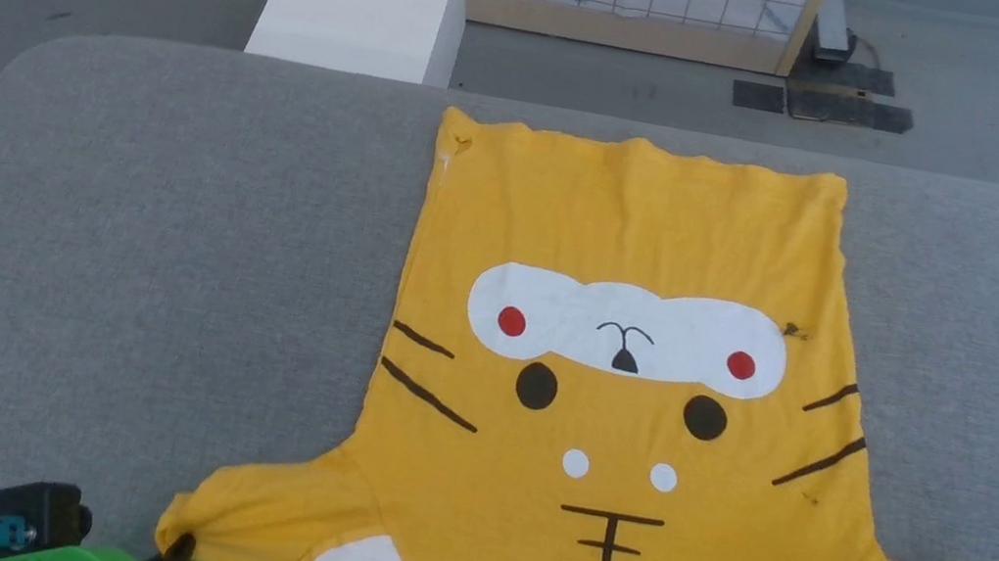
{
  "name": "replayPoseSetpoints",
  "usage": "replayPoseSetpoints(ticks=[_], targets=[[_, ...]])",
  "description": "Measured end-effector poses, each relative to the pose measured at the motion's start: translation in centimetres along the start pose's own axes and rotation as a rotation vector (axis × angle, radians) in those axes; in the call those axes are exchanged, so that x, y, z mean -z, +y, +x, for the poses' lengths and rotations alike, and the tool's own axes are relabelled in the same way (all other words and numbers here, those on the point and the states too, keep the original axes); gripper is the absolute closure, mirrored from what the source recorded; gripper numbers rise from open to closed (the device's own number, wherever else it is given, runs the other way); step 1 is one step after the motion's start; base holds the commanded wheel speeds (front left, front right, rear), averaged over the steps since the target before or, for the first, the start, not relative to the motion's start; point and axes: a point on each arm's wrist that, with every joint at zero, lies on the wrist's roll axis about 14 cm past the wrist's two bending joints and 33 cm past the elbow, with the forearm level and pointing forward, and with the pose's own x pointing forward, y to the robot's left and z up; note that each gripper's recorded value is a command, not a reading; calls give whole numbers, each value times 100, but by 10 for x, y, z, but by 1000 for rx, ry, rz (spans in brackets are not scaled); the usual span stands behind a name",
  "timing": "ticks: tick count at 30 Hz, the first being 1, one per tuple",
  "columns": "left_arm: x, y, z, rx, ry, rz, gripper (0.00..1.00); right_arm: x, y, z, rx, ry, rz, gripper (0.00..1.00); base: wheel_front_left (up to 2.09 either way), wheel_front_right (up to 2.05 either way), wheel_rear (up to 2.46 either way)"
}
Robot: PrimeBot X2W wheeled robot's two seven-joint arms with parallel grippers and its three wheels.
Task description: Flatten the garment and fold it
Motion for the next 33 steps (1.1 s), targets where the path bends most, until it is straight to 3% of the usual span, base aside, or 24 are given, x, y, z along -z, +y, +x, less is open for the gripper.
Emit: replayPoseSetpoints(ticks=[7,15,21,31,32,33], targets=[[-20,-17,1,42,-57,14,100,-70,51,66,-121,-185,2,0,0,0,0],[-26,-37,9,87,-80,-3,100,-84,78,152,-165,-54,-44,0,0,0,0],[-24,-40,19,76,-80,-27,100,-60,93,206,-164,152,-54,0,0,0,0],[-4,-14,30,-37,-24,-66,100,38,123,241,-156,566,-110,0,0,0,0],[-3,-12,31,-45,-21,-68,100,43,127,242,-160,588,-115,17,0,0,0],[-2,-10,31,-54,-18,-70,100,47,130,242,-163,607,-120,44,0,0,0]])
